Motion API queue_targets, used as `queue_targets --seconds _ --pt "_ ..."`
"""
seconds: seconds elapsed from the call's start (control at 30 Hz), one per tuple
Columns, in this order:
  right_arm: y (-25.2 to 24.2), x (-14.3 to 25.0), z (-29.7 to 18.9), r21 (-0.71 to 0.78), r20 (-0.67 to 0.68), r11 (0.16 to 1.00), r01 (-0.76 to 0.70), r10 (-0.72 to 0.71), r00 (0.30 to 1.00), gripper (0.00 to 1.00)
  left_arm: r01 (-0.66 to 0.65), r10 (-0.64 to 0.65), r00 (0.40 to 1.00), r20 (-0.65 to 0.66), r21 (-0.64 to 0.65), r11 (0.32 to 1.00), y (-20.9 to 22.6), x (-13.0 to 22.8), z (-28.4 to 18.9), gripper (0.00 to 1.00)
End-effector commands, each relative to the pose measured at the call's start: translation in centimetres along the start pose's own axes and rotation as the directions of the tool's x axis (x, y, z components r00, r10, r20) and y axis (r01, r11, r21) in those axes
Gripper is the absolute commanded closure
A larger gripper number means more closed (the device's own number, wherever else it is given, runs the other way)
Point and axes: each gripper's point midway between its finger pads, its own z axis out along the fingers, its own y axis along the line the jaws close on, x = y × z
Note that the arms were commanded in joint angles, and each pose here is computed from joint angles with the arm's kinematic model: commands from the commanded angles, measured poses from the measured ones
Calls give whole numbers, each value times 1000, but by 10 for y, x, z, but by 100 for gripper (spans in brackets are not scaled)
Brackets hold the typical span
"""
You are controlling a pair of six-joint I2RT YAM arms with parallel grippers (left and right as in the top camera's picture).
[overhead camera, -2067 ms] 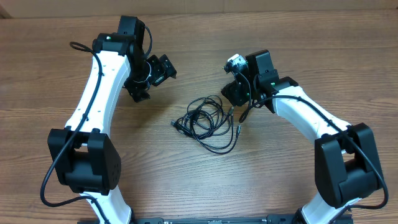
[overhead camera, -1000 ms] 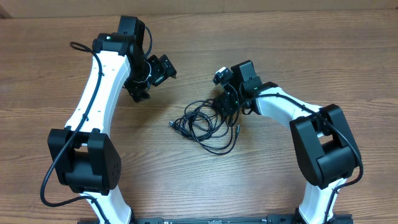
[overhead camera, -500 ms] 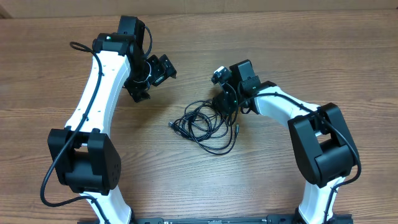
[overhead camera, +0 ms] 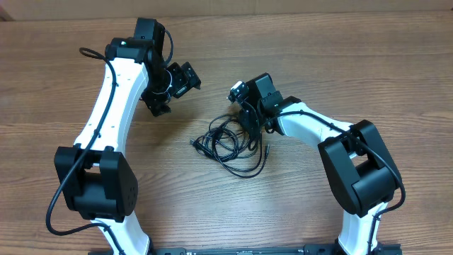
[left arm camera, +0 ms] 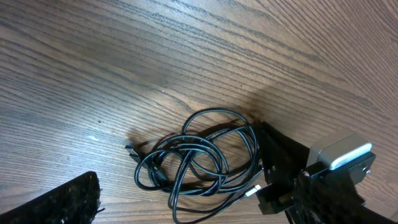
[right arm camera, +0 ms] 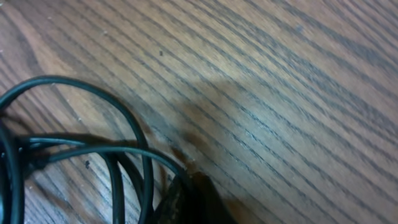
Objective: Untangle cables
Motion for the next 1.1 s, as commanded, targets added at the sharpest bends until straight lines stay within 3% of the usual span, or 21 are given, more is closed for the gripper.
queue_targets --seconds 0.0,0.27,0.63,0.9,1.07 --pt "-1 36 21 10 -105 999 -47 48 993 96 24 -24 1000 0 -22 999 7 -2 4 1" --pt "-4 2 -7 -24 -16 989 -148 148 989 96 24 -24 1000 1 -21 999 7 -2 4 1" --pt "-10 -80 -126 -4 289 978 -207 199 937 96 24 -24 1000 0 -22 999 7 -2 4 0" --pt "-4 -107 -199 -25 444 970 -240 226 867 96 24 -24 1000 0 -22 999 7 -2 4 0" --pt "20 -119 -230 -132 502 978 -165 209 839 96 24 -24 1000 0 -22 999 7 -2 4 0"
